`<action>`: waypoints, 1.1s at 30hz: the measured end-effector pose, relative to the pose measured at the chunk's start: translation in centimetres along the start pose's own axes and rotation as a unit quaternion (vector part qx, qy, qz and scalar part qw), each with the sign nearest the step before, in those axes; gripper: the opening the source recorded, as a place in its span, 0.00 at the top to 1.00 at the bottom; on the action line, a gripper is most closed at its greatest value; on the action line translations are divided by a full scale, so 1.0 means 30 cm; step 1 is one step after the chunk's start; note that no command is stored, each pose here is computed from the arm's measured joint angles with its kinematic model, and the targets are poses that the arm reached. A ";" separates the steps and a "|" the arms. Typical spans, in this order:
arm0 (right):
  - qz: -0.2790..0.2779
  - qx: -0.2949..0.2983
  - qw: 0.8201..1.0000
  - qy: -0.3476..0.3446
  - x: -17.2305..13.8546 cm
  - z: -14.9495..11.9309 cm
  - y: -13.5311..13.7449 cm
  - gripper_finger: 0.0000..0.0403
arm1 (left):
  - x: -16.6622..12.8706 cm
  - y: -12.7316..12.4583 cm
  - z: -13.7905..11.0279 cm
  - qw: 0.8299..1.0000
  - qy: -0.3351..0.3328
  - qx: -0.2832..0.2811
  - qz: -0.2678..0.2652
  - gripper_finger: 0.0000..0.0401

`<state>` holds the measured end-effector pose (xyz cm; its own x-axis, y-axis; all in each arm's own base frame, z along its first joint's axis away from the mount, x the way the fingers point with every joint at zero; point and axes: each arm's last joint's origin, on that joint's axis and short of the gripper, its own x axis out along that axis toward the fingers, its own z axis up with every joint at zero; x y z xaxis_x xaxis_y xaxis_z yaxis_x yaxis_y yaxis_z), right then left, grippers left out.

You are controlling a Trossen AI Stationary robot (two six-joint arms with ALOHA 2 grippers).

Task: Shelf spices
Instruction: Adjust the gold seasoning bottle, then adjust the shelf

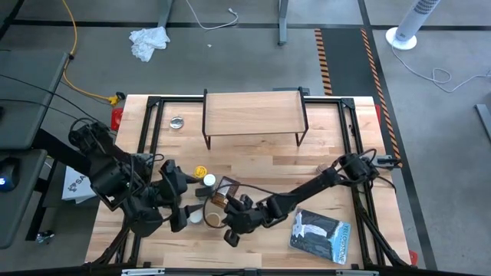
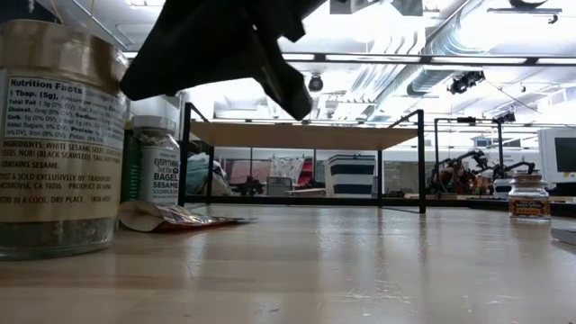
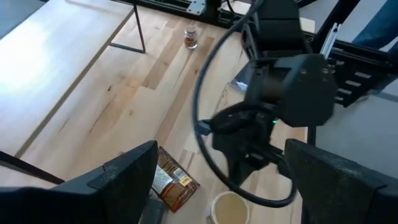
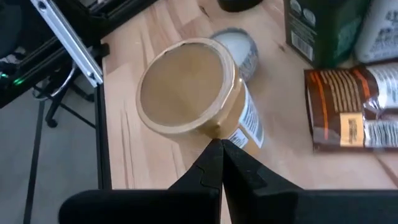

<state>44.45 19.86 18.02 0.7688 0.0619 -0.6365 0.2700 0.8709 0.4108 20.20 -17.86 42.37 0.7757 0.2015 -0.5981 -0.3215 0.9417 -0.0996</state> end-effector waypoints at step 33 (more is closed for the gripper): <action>-0.125 -0.117 0.972 0.158 -0.168 0.000 -0.081 1.00 | 0.077 -0.060 0.013 0.995 0.029 0.077 -0.052 0.29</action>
<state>39.92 17.44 20.23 0.4694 -0.0526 -0.8814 0.2579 0.9629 0.0799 22.80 -18.98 41.48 0.7661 0.0895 -0.6364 -0.1507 0.9877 -0.0426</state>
